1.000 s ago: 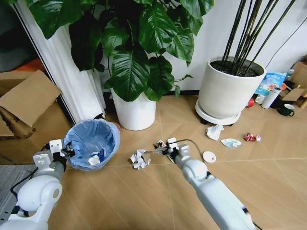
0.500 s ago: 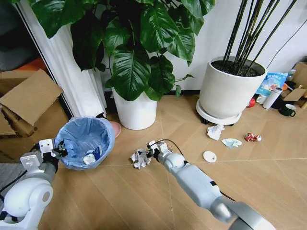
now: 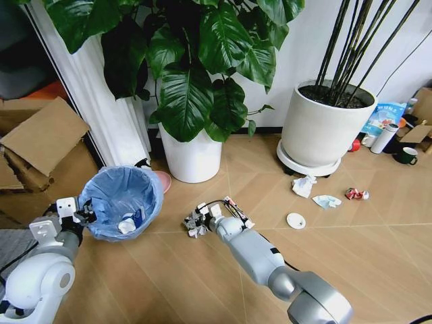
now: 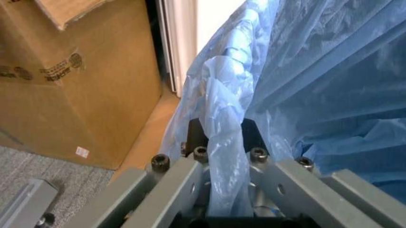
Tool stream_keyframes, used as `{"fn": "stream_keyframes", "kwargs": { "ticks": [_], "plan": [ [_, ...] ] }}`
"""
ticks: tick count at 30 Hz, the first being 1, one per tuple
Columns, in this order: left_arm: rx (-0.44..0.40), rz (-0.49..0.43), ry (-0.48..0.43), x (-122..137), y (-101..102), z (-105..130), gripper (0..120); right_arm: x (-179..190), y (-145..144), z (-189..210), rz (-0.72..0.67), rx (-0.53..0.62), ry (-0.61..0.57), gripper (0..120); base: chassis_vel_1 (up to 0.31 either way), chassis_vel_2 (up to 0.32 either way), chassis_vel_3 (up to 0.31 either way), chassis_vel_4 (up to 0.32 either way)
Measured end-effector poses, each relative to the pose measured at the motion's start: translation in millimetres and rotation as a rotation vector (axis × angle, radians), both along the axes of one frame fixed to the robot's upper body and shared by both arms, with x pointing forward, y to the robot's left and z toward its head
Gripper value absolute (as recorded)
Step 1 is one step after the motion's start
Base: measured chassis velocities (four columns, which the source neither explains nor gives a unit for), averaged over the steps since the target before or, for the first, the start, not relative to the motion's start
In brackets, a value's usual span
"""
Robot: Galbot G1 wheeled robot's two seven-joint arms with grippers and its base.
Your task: Pick up the trash bin and place the garbage on the floor into it.
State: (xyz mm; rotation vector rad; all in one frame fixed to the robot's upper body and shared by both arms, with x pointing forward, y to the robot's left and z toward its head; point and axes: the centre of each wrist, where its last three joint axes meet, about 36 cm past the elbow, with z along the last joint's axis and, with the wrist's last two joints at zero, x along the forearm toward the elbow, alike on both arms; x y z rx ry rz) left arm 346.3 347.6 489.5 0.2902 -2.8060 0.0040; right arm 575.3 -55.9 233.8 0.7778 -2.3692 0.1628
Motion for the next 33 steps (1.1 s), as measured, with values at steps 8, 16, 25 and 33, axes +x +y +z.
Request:
{"fn": "stream_keyframes", "kwargs": {
  "ticks": [8, 16, 25, 33],
  "plan": [
    [-0.002, -0.003, 0.001, 0.2, -1.3, -1.3, 0, -4.7, -1.9, -5.3, 0.006, -0.015, 0.016, 75, 0.0, 0.0, 0.0, 0.0],
    [0.0, -0.003, -0.002, 1.0, -0.5, -0.4, 0, -7.7, -3.6, -8.8, 0.0, -0.014, 0.024, 47, 0.0, 0.0, 0.0, 0.0],
    [-0.002, -0.002, -0.003, 0.9, -0.8, -0.6, 0, -9.4, -7.6, -11.6, -0.018, -0.014, 0.026, 17, 0.0, 0.0, 0.0, 0.0],
    [-0.001, -0.004, -0.003, -0.1, -1.5, -0.7, 0, -5.6, -9.9, -1.0, -0.063, 0.016, -0.014, 0, 0.0, 0.0, 0.0, 0.0]
  ]
}}
